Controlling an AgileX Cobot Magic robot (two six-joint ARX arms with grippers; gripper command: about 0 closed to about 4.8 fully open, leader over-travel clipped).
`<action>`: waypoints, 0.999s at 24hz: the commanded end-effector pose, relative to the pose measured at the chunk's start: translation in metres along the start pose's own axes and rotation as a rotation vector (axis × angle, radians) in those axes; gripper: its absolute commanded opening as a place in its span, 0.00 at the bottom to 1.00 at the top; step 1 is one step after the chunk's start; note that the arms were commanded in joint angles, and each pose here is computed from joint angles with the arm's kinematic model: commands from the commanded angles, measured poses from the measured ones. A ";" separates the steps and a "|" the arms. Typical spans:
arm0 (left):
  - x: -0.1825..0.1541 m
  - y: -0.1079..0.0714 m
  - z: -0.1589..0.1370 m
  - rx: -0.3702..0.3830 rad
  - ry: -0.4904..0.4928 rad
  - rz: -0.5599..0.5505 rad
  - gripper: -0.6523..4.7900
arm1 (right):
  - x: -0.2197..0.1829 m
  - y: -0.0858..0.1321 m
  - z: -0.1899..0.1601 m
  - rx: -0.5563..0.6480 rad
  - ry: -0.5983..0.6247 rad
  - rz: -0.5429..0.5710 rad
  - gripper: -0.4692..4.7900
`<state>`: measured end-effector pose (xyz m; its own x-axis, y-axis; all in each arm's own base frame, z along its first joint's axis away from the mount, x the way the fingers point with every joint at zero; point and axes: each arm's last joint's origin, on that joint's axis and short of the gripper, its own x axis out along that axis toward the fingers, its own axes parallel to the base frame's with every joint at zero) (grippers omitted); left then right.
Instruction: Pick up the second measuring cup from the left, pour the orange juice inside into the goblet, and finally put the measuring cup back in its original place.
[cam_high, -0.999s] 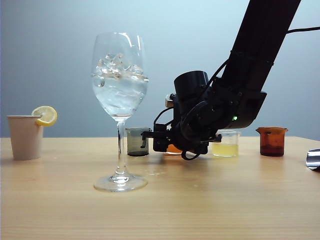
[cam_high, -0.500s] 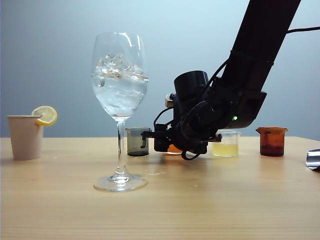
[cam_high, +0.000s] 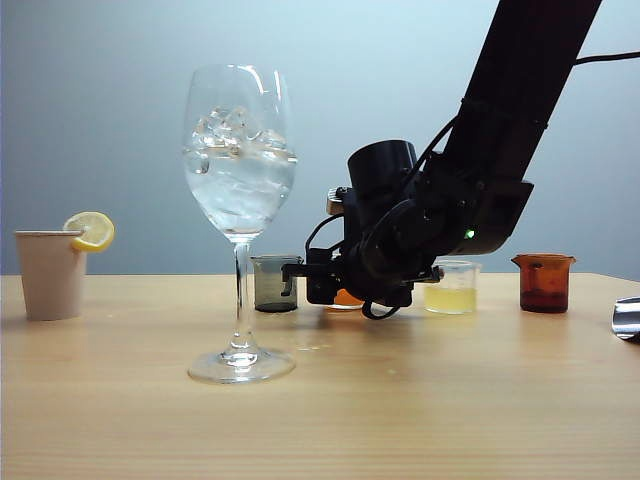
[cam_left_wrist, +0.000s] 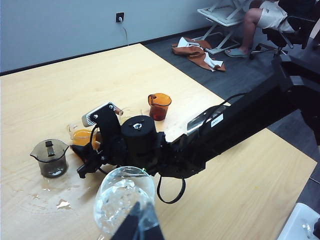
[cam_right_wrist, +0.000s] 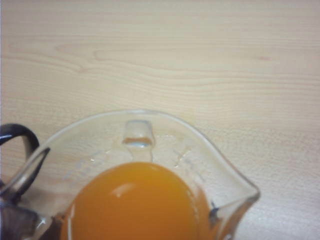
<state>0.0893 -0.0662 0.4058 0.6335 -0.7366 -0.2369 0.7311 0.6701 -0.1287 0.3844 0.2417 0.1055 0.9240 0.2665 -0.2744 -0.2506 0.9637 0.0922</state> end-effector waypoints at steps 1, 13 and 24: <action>-0.002 -0.001 0.003 0.007 -0.019 -0.010 0.11 | -0.003 0.002 0.013 -0.001 -0.027 0.007 0.35; -0.002 -0.001 0.003 0.007 -0.019 -0.010 0.11 | -0.013 0.005 0.031 -0.020 -0.029 0.014 0.35; -0.002 -0.001 0.003 0.008 -0.019 -0.010 0.11 | -0.027 0.011 0.050 -0.035 0.006 0.021 0.35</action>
<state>0.0893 -0.0661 0.4058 0.6338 -0.7364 -0.2369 0.7308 0.6704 -0.1287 0.3720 0.2431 0.1516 0.9092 0.2768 -0.3110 -0.2732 0.9603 0.0560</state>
